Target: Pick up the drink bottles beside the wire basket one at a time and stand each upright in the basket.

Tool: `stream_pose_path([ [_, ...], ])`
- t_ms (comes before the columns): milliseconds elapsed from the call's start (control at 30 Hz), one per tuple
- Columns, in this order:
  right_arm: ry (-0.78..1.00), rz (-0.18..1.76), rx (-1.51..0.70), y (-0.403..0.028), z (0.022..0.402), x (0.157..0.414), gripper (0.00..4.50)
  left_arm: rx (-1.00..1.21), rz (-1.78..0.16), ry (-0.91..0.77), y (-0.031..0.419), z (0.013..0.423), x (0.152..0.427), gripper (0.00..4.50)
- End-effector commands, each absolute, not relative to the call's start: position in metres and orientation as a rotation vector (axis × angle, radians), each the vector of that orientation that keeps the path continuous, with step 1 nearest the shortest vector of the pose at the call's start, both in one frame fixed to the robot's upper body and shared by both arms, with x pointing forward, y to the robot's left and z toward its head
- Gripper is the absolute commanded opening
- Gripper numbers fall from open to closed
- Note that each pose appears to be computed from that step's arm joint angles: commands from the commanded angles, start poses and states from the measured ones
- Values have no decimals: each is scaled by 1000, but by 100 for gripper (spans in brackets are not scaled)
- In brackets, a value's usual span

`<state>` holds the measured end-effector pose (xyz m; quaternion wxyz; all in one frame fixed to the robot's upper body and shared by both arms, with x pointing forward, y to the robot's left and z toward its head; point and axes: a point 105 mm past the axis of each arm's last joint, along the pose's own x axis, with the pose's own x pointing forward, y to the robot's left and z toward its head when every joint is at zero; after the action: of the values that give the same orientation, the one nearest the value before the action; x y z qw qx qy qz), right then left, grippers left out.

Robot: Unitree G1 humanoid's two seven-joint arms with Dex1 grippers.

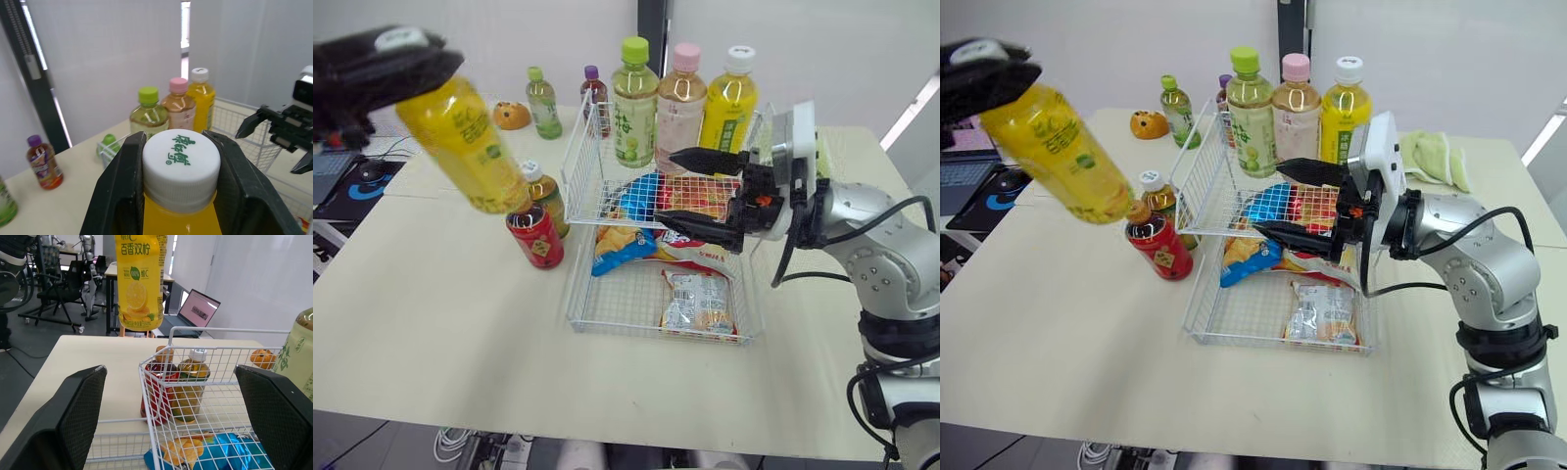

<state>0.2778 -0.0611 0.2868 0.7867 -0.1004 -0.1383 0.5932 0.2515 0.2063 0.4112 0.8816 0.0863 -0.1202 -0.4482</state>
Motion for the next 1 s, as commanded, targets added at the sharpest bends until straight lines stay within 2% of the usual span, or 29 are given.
stream_pose_path([
  [33,-366,1211,-256,-71,301,273,450,195,-1043,-356,191,441,244,137],
  [300,-367,1069,-284,-89,302,269,450,165,-1317,-396,135,446,266,137],
  [500,-342,975,-296,-99,297,258,450,159,-1439,-426,86,430,292,137],
  [700,-323,883,-301,-107,293,247,450,196,-1516,-416,52,409,310,137],
  [867,-303,810,-302,-113,289,240,450,243,-1484,-429,28,395,333,137],
  [1000,-290,768,-302,-118,287,236,450,238,-1533,-432,9,385,335,137],
])
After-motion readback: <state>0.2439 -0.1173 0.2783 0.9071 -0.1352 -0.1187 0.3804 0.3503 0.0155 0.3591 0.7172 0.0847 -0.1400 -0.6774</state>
